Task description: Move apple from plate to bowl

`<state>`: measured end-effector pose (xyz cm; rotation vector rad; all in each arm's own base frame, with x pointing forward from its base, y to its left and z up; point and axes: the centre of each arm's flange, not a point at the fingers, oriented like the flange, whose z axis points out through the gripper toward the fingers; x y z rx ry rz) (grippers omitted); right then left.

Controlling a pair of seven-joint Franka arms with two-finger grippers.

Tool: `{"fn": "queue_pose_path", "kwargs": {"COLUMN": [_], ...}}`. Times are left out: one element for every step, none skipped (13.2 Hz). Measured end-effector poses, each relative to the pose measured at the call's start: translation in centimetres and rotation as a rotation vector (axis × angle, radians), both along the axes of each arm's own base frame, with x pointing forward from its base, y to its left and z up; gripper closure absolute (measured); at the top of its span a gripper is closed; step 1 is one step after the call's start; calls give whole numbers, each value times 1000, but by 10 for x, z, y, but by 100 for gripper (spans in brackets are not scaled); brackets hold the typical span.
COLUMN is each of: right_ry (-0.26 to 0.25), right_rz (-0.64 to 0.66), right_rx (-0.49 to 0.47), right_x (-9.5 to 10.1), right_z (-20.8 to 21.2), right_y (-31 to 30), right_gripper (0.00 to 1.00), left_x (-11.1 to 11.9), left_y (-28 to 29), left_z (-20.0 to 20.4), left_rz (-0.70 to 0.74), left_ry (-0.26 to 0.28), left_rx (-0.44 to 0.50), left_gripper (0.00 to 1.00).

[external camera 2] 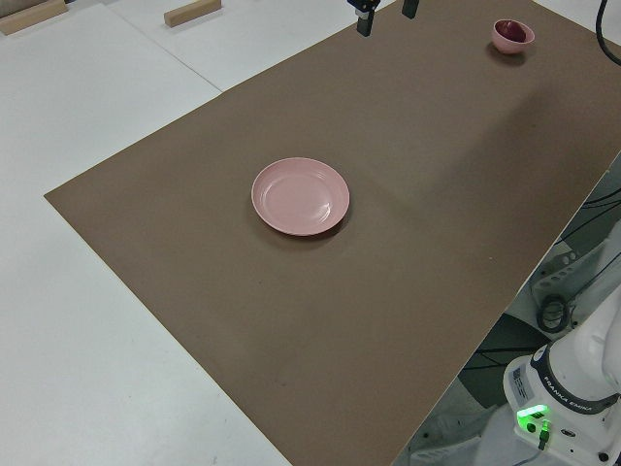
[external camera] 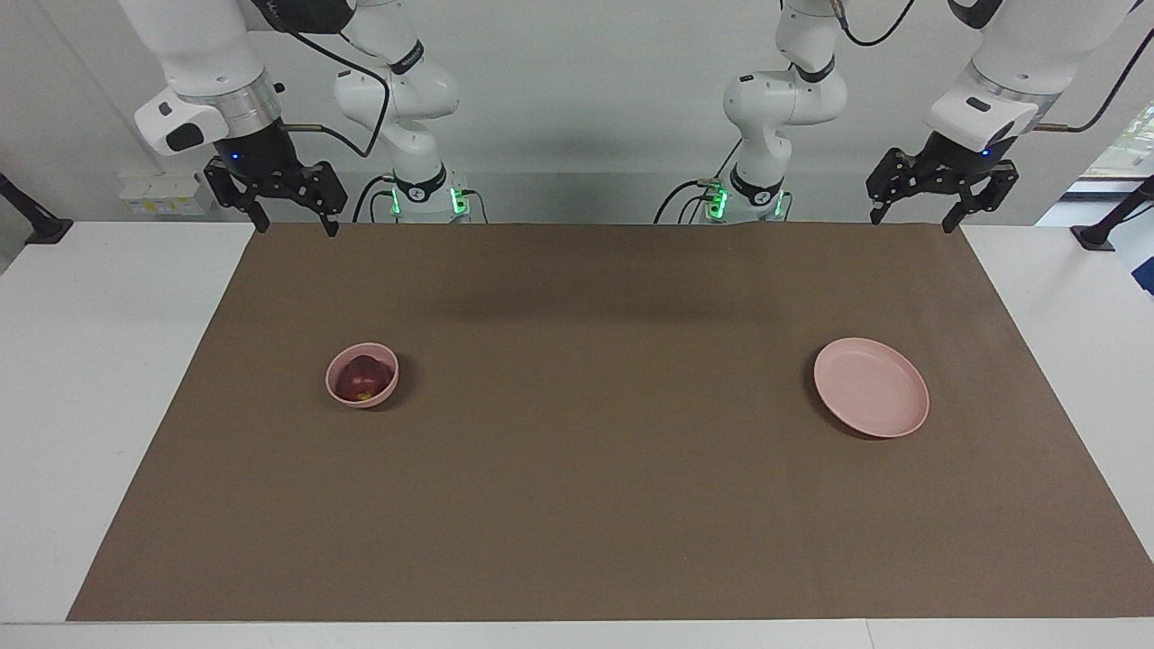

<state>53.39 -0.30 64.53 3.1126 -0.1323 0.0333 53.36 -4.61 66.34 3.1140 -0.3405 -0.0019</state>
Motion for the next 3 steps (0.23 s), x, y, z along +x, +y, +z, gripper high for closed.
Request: {"fn": "queue_pose_path", "kwargs": {"right_ry": [-2,-1,6], "right_rz": [-2,-5,-8], "right_rx": [4,13,21], "right_x": [0,-1,-1], "right_z": [1,1,1], "right_y": [-1,-2,-3], "right_gripper": [0,0,0], "left_x": [0,0,0], "left_y": [0,1,1], "left_z": [0,0,0], "left_rz": [1,1,2], "left_ry": [0,0,0], "left_rx": [0,0,0], "left_gripper": [0,0,0]}}
